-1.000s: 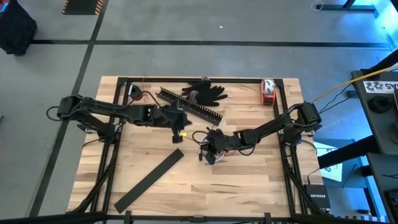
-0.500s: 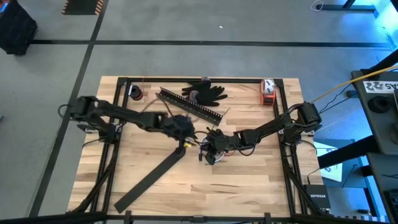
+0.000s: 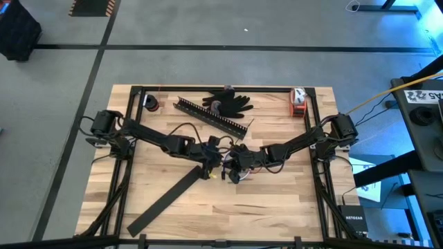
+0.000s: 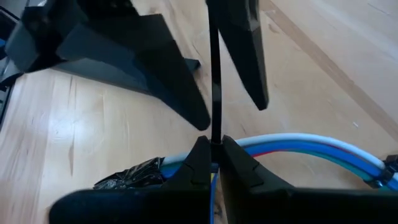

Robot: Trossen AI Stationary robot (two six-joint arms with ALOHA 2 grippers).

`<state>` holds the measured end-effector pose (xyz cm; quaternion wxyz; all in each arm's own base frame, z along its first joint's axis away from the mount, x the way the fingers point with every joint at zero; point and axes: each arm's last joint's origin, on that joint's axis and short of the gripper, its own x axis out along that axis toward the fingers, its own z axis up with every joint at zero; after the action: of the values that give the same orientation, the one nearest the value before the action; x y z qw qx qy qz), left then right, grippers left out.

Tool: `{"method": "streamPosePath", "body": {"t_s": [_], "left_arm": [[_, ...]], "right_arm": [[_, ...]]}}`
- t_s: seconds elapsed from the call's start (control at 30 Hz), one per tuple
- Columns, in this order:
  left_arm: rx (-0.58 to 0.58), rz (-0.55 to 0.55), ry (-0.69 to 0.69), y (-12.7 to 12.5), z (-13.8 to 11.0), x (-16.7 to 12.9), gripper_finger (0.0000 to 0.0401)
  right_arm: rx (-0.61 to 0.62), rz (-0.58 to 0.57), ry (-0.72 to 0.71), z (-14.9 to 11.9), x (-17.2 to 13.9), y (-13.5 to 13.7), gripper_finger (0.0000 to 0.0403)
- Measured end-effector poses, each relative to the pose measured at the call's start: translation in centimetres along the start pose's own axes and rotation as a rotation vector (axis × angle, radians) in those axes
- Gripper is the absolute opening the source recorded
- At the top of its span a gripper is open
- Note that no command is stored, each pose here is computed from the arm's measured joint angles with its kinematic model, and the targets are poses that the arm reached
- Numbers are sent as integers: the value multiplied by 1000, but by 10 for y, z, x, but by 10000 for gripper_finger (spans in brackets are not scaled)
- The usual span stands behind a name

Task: Ziptie cables
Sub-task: Wrap the cable wires together using the black zip tie

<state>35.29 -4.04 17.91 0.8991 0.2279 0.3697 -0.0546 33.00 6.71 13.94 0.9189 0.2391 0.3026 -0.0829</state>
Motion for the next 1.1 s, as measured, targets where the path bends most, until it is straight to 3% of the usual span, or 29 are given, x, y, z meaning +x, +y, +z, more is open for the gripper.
{"method": "streamPosePath", "body": {"t_s": [0.1, 0.33, 0.53, 0.73, 1.1], "left_arm": [[29, 3, -4, -1, 1, 0, 127], [72, 3, -12, -1, 2, 0, 10], [18, 30, -6, 5, 2, -6, 2], [-81, 38, 29, 19, -4, -14, 1], [-158, 81, 19, 29, -4, -22, 0]], "right_arm": [[0, 2, -1, 0, 0, 0, 9], [1, 7, 3, 0, 0, 0, 10], [7, -3, 10, -1, 0, 1, 10], [-17, -53, 43, -21, 15, 0, 10], [-36, -74, 119, -52, 35, -3, 10]]}}
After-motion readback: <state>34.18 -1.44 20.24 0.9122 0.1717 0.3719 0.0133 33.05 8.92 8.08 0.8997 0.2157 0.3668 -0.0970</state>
